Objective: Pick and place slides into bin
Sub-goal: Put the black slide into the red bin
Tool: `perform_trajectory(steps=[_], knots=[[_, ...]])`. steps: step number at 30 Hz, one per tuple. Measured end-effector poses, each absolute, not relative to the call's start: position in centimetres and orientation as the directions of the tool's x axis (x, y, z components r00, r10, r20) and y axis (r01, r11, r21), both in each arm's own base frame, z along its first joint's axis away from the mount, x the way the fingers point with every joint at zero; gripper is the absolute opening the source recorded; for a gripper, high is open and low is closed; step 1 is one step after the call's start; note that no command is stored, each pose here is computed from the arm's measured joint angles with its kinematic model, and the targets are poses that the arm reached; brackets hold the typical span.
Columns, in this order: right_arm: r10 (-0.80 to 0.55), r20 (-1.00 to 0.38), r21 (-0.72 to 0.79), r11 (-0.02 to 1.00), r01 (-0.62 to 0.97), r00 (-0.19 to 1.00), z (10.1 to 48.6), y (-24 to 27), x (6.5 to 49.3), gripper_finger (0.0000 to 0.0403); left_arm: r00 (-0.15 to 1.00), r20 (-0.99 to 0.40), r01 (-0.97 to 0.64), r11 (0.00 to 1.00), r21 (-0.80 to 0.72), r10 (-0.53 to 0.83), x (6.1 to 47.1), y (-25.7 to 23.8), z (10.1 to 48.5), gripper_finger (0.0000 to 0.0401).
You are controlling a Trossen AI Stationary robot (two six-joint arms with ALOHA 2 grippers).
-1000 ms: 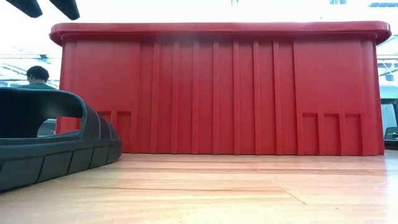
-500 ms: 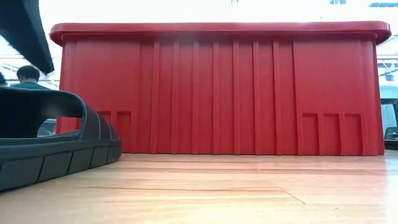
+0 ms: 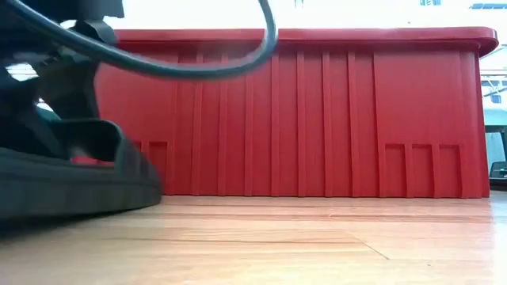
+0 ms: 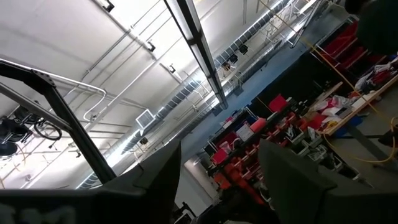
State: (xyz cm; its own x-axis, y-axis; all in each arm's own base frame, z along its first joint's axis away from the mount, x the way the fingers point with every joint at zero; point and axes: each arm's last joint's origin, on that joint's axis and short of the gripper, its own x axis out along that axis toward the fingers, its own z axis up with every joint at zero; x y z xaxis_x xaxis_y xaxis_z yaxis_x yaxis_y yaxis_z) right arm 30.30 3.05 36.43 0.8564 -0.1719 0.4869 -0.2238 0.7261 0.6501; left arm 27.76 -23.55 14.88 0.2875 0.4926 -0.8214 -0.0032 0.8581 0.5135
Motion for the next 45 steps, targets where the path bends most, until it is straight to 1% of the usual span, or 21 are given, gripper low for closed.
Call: perform_trajectory(steps=[4, 8, 11, 18, 19, 24, 27, 30, 34, 37, 40, 45], knots=[[-0.171, 0.487, 0.659, 0.715, -0.232, 0.856, 36.4, 3.1, 30.3, 0.0205, 0.249, -0.825, -0.032, 0.855, 0.517, 0.508, 28.5, -22.0, 14.4, 0.0202], [-0.171, 0.487, 0.660, 0.714, -0.233, 0.856, 36.4, 3.1, 30.3, 0.0205, 0.229, -0.825, 0.003, 0.847, 0.531, 0.517, 29.0, -21.4, 14.7, 0.0195], [-0.172, 0.487, 0.660, 0.714, -0.233, 0.856, 36.4, 3.0, 30.3, 0.0205, 0.232, -0.825, 0.043, 0.842, 0.538, 0.516, 29.5, -21.1, 15.0, 0.0161], [-0.172, 0.487, 0.661, 0.714, -0.233, 0.856, 36.4, 3.0, 30.3, 0.0205, 0.208, -0.842, 0.096, 0.846, 0.525, 0.498, 29.6, -21.0, 15.0, 0.0026], [-0.172, 0.487, 0.660, 0.714, -0.233, 0.856, 36.4, 3.0, 30.3, 0.0205, 0.204, -0.845, 0.098, 0.848, 0.521, 0.495, 29.5, -21.1, 15.0, 0.0014], [-0.172, 0.488, 0.660, 0.714, -0.233, 0.856, 36.4, 3.0, 30.3, 0.0205, 0.195, -0.860, 0.098, 0.863, 0.495, 0.471, 29.1, -21.3, 15.6, 0.0008], [-0.172, 0.488, 0.660, 0.714, -0.233, 0.856, 36.4, 3.0, 30.3, 0.0205, 0.207, -0.875, 0.104, 0.879, 0.465, 0.439, 28.4, -21.7, 16.8, 0.0004], [-0.172, 0.488, 0.660, 0.714, -0.233, 0.856, 36.4, 3.0, 30.3, 0.0205, 0.245, -0.884, 0.086, 0.900, 0.428, 0.397, 27.6, -21.8, 19.1, 0.0004], [-0.172, 0.488, 0.660, 0.715, -0.232, 0.856, 36.4, 3.0, 30.3, 0.0205, 0.327, -0.882, 0.021, 0.931, 0.364, 0.338, 25.9, -21.4, 23.1, 0.0004], [-0.173, 0.487, 0.658, 0.717, -0.230, 0.856, 36.4, 3.0, 30.3, 0.0205, 0.420, -0.867, -0.058, 0.962, 0.268, 0.267, 24.6, -20.7, 26.6, 0.0002], [-0.173, 0.487, 0.656, 0.719, -0.228, 0.856, 36.4, 3.0, 30.3, 0.0205, 0.513, -0.833, -0.099, 0.978, 0.182, 0.207, 23.4, -19.6, 29.7, 0.0002], [-0.174, 0.487, 0.645, 0.732, -0.219, 0.856, 36.4, 3.0, 30.3, 0.0205, 0.695, -0.712, -0.129, 0.992, 0.015, 0.101, 22.1, -17.8, 34.4, 0.0001]])
